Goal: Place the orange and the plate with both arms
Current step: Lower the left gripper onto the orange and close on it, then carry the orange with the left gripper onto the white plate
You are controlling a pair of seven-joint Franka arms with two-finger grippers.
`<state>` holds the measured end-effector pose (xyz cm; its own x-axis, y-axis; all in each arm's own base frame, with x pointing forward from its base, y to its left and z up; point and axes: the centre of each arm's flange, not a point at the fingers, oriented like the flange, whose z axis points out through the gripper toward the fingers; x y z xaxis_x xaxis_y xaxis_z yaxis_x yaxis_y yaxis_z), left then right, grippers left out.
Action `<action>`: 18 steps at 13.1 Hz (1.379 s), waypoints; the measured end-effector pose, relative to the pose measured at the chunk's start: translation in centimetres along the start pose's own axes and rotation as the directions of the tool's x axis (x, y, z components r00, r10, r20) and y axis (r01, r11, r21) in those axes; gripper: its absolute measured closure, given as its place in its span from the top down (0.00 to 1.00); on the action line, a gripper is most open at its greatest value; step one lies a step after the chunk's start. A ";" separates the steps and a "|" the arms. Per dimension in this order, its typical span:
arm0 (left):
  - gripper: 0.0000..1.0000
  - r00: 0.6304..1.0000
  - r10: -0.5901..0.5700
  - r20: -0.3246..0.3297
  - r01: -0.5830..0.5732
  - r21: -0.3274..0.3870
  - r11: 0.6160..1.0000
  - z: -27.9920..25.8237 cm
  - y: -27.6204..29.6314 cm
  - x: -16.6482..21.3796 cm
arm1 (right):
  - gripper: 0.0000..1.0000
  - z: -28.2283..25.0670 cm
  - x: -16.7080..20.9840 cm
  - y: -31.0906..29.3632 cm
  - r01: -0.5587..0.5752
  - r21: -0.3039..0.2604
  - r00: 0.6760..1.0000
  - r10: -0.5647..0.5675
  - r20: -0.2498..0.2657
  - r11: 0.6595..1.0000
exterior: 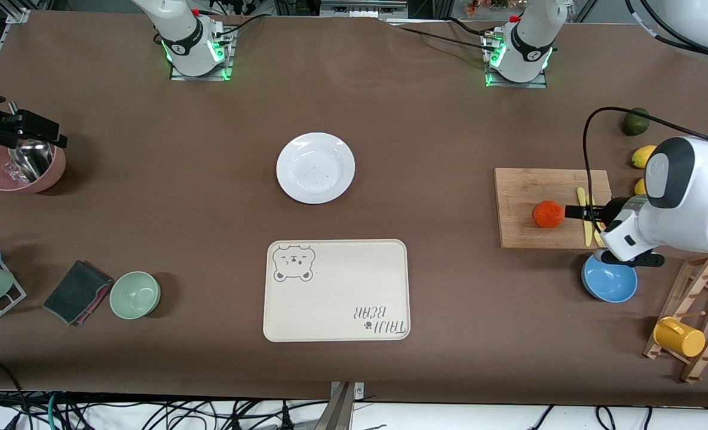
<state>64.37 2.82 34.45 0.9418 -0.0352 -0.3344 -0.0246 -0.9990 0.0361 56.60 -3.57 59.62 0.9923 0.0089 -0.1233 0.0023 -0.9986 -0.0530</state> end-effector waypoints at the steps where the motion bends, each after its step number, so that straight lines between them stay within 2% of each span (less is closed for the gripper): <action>1: 1.00 0.999 -0.004 -0.039 0.004 0.003 1.000 1.4 -0.3 0.1 | 1.00 0.0 0.0 0.0 0.000 0.000 1.000 0.000 0.000 1.000; 3: 1.00 0.994 -0.005 -0.112 0.006 0.008 1.000 4.9 -0.3 -0.7 | 1.00 0.0 0.0 0.0 0.000 0.000 1.000 0.000 0.000 1.000; 7: 1.00 0.982 -0.001 -0.189 0.004 0.018 1.000 11.9 0.1 -3.0 | 1.00 0.0 0.0 0.0 0.000 0.000 1.000 0.000 0.001 1.000; 11: 1.00 0.979 0.000 -0.205 0.004 0.021 1.000 15.7 0.3 -4.3 | 1.00 0.0 0.0 0.0 0.000 0.000 1.000 0.000 0.001 1.000; 14: 1.00 0.979 -0.001 -0.202 0.005 0.021 1.000 15.9 0.3 -4.4 | 1.00 0.0 0.0 0.0 0.000 0.000 1.000 0.000 0.002 1.000; 15: 0.93 0.980 -0.001 -0.201 0.006 0.020 1.000 16.0 0.3 -4.4 | 1.00 0.0 0.0 0.0 0.000 0.000 1.000 0.000 0.002 1.000; 16: 0.92 0.980 -0.003 -0.199 0.007 0.020 1.000 16.1 0.3 -4.4 | 1.00 0.0 0.0 0.0 0.000 0.000 1.000 0.000 0.002 1.000; 17: 0.87 0.980 -0.002 -0.197 0.006 0.020 1.000 16.2 0.5 -4.4 | 1.00 0.0 0.0 0.0 0.000 0.000 1.000 0.000 0.002 1.000; 18: 0.77 0.980 0.002 -0.198 0.003 0.021 1.000 16.1 0.7 -4.4 | 1.00 0.0 0.0 0.0 0.000 0.000 1.000 0.000 0.002 1.000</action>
<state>54.84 1.89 20.73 0.9895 -0.0311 -0.1410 -0.0291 -0.9995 0.0156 56.60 -3.57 59.58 0.9921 0.0090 -0.1250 0.0023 -0.9986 -0.0531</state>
